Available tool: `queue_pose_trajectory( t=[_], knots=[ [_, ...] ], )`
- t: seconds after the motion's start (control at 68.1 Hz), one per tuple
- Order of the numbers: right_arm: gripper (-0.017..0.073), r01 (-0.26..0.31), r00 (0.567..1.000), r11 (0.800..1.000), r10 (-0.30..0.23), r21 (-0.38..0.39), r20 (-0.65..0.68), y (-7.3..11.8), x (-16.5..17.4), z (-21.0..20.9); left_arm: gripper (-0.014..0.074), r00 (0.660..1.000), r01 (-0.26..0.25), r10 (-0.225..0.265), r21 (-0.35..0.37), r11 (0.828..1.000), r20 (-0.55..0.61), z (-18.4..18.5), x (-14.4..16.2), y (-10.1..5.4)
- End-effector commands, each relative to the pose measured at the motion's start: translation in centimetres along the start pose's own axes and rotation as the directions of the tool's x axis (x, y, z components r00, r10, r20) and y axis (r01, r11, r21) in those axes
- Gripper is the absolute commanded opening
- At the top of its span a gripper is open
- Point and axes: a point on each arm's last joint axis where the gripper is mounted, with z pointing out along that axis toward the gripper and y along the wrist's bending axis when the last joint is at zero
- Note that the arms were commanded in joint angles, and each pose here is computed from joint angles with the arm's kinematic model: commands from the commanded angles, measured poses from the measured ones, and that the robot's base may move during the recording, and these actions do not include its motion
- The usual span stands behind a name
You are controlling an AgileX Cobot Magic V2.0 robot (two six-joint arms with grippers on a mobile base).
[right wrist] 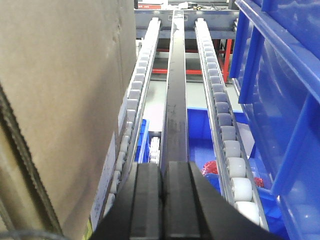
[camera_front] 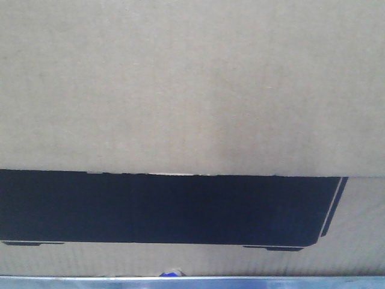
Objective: Grab box from left shelf to table start
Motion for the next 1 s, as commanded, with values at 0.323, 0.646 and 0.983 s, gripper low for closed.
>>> queue_pose_trajectory(
  t=[0.323, 0.646, 0.983],
  knots=[
    [0.0057, 0.011, 0.996, 1.000, -0.011, 0.000, 0.094, 0.0, -0.8, -0.1, 0.0382, 0.940, 0.033, 0.044, 0.219, 0.975, -0.338, 6.2, -7.2, -1.9],
    [0.0057, 0.011, 0.988, 1.000, -0.011, -0.001, 0.155, 0.0, -1.3, -0.1, 0.0382, 0.778, 0.096, -0.006, 0.109, 0.989, -0.628, 14.0, -8.0, -2.4],
    [0.0125, 0.010, 0.984, 1.000, -0.009, -0.006, 0.176, 0.3, -5.2, -1.2, 0.0382, 0.682, 0.037, 0.030, 0.075, 0.996, -0.731, 17.0, -6.8, -2.2]
  ],
)
